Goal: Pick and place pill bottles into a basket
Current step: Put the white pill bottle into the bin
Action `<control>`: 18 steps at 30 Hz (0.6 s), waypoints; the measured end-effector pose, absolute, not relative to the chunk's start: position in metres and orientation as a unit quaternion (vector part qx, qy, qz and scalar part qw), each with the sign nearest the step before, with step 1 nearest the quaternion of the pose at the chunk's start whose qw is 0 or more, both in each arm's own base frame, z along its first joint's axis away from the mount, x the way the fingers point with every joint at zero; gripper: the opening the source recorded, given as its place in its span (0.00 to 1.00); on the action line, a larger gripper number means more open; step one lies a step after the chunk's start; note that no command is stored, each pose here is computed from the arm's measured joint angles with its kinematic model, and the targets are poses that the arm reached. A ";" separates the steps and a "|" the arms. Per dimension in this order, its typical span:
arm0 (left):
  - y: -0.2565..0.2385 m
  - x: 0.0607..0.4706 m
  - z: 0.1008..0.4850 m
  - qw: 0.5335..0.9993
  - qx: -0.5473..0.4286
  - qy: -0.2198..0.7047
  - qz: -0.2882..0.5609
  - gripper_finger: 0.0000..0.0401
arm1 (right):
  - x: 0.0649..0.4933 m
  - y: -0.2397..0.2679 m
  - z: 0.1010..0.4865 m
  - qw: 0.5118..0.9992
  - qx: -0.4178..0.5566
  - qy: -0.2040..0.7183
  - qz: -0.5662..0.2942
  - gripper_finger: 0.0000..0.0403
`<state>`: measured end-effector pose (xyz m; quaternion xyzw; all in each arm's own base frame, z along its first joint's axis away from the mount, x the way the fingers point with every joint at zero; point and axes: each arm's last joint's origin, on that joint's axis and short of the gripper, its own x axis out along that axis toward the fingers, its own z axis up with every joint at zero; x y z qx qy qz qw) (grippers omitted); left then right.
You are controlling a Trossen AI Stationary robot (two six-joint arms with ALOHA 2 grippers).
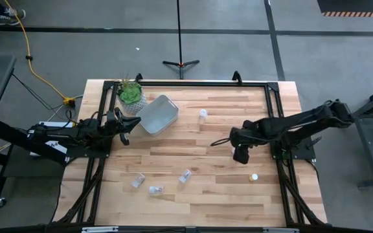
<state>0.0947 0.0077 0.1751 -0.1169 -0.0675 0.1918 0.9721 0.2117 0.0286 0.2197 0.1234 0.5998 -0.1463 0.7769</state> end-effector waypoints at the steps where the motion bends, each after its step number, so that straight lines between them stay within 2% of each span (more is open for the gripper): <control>1: 0.008 0.095 0.175 0.972 -0.117 -0.067 0.192 0.16 | 0.213 0.028 0.217 0.773 0.117 0.605 -0.154 0.62; 12: 0.008 0.095 0.173 0.973 -0.114 -0.055 0.193 0.16 | 0.225 0.029 0.195 0.742 0.104 0.641 -0.165 0.62; 18: 0.008 0.095 0.173 0.973 -0.114 -0.055 0.193 0.16 | 0.232 0.029 0.187 0.742 0.091 0.640 -0.175 0.62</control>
